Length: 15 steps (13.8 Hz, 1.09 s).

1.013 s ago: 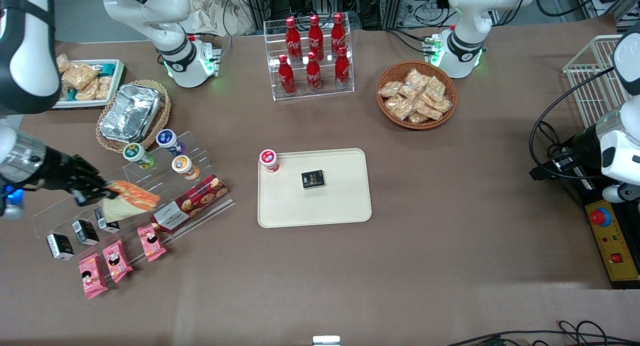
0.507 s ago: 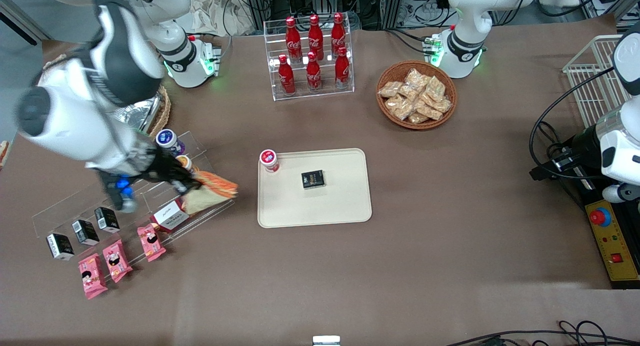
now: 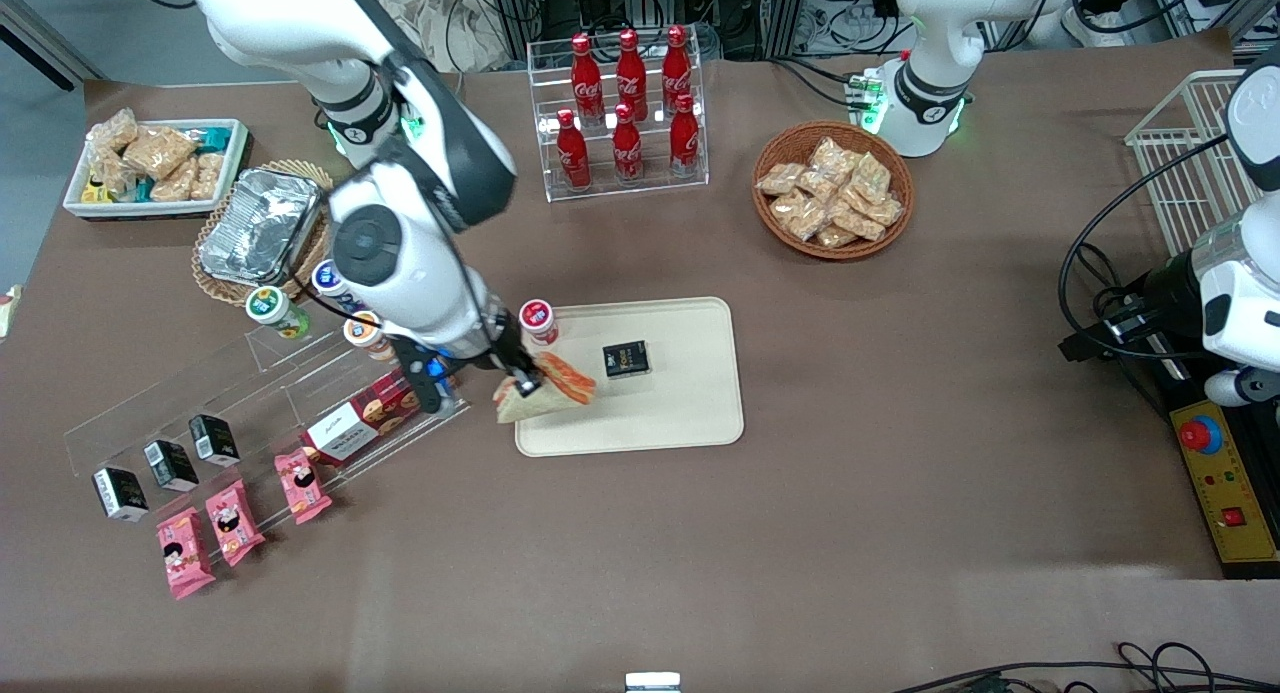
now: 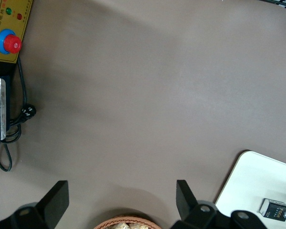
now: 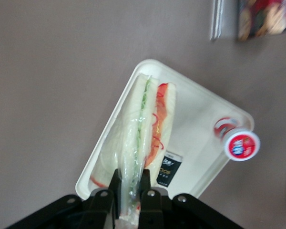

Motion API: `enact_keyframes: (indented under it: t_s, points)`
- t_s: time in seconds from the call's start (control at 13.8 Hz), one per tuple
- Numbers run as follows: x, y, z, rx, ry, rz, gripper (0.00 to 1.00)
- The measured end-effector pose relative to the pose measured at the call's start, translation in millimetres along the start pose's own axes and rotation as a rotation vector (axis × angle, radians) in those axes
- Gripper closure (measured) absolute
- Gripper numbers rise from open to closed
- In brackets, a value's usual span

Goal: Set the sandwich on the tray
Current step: 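Carry the held sandwich over the cream tray, then lower the sandwich onto the tray and open the right gripper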

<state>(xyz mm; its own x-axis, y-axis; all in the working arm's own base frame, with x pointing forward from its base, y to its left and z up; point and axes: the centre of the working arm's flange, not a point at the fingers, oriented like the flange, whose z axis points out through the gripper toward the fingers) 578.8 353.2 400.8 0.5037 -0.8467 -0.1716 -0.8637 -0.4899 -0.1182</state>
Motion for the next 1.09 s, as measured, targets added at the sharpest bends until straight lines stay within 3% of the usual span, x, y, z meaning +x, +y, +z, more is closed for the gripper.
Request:
enact_keyframes:
  t_s: [0.36,0.87,1.09]
  points:
    - [-32,-2,81,-0.029,0.020,-0.025,0.81]
    - [-19,0,134,-0.043,0.040,-0.014,0.71]
    - [-19,-8,119,-0.015,0.042,-0.015,0.44]
